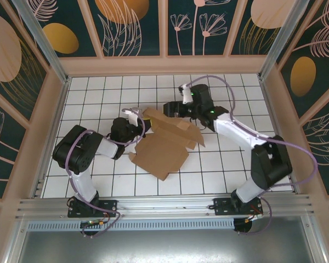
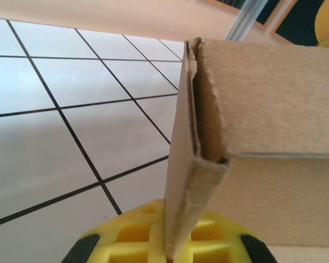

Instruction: Fold the paper box

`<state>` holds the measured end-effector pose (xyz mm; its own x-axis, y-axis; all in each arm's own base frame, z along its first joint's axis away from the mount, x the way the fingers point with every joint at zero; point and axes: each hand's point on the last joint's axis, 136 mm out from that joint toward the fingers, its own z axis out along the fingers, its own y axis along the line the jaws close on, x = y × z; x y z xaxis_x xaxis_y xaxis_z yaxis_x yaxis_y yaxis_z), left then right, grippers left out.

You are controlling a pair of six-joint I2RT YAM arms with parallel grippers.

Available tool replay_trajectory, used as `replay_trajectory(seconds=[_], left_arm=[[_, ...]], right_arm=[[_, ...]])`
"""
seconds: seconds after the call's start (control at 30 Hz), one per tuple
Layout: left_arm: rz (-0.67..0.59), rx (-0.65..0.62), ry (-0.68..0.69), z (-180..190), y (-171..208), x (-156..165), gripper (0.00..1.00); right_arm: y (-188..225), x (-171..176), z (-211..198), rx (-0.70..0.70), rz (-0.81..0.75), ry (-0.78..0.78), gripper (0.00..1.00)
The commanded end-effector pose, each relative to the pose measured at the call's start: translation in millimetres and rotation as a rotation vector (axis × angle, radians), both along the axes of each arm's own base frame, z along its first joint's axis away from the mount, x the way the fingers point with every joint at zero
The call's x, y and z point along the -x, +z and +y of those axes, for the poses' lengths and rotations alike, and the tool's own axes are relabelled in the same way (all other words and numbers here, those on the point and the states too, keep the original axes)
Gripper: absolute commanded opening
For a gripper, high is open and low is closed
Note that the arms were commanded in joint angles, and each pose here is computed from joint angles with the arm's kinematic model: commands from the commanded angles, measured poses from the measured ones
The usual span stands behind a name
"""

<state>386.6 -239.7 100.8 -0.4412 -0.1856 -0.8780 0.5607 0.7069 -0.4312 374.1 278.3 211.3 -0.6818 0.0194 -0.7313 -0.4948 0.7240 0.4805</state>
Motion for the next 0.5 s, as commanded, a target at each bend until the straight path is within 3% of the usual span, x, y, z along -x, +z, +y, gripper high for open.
replay_trajectory(seconds=[0.0, 0.23, 0.47], left_arm=[[-0.04, 0.069, 0.063, 8, 24, -8, 0.0], [-0.033, 0.083, 0.178, 24, 31, -16, 0.01], [-0.01, 0.224, 0.177, 20, 55, -20, 0.0]], right_arm=[[34, -3, -23, -0.097, -0.089, -0.061, 0.87], [82, 5, -75, -0.149, -0.201, -0.2, 0.85], [91, 21, -122, -0.198, -0.23, -0.353, 0.82]])
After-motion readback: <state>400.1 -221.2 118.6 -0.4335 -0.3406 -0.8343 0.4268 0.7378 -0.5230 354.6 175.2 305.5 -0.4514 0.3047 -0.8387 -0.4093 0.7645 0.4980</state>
